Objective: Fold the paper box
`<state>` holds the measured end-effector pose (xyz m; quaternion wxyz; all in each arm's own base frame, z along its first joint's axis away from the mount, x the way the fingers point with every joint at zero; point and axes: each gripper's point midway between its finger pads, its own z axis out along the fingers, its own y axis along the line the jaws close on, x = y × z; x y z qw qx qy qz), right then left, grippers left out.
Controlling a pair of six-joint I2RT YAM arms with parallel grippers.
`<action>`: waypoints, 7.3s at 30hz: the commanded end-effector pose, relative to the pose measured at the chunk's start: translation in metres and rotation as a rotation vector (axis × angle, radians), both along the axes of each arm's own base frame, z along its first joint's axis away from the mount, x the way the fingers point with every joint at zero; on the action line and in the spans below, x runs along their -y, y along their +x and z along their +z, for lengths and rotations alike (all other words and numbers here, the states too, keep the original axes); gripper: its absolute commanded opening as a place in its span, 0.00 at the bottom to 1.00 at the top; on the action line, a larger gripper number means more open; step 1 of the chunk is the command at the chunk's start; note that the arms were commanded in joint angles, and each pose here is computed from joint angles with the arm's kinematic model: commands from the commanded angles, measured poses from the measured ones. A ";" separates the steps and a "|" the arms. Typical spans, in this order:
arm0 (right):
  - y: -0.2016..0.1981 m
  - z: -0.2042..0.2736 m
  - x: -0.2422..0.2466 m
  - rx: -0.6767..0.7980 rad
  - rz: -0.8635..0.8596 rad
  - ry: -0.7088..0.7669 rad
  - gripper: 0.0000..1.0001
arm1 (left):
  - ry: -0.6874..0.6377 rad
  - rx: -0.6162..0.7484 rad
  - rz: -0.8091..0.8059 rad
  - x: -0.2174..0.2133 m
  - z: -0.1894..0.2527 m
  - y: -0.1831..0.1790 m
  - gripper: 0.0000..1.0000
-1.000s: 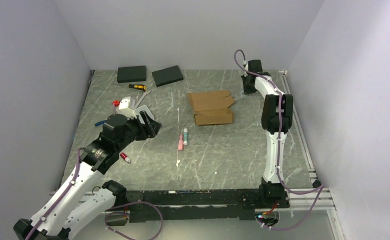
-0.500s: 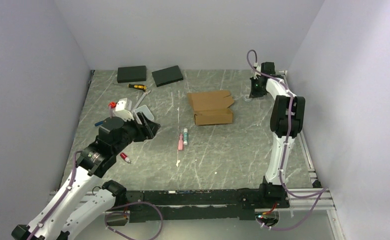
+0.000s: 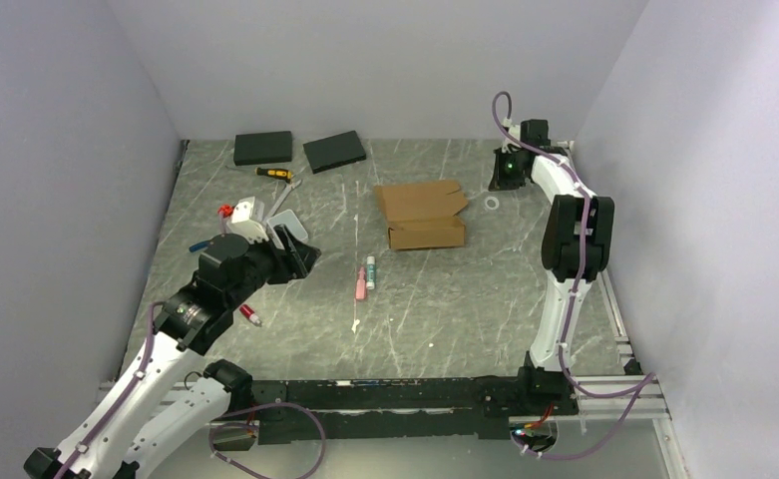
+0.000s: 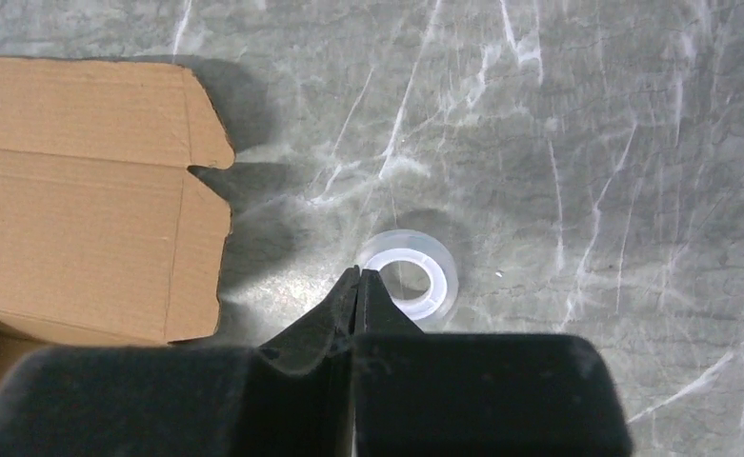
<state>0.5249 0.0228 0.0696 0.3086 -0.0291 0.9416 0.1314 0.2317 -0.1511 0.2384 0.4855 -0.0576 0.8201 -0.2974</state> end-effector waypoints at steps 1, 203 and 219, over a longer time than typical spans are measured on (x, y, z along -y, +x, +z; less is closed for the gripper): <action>0.000 0.027 -0.001 0.060 0.059 -0.012 0.06 | -0.033 0.016 -0.003 0.002 0.008 0.000 0.72; -0.195 0.000 -0.163 -0.068 0.707 0.004 0.03 | 0.318 -0.470 -0.215 0.161 -0.196 0.150 0.37; -0.199 0.152 -0.153 0.434 0.630 0.207 0.97 | 0.643 -0.348 -0.098 0.159 -0.201 0.140 0.00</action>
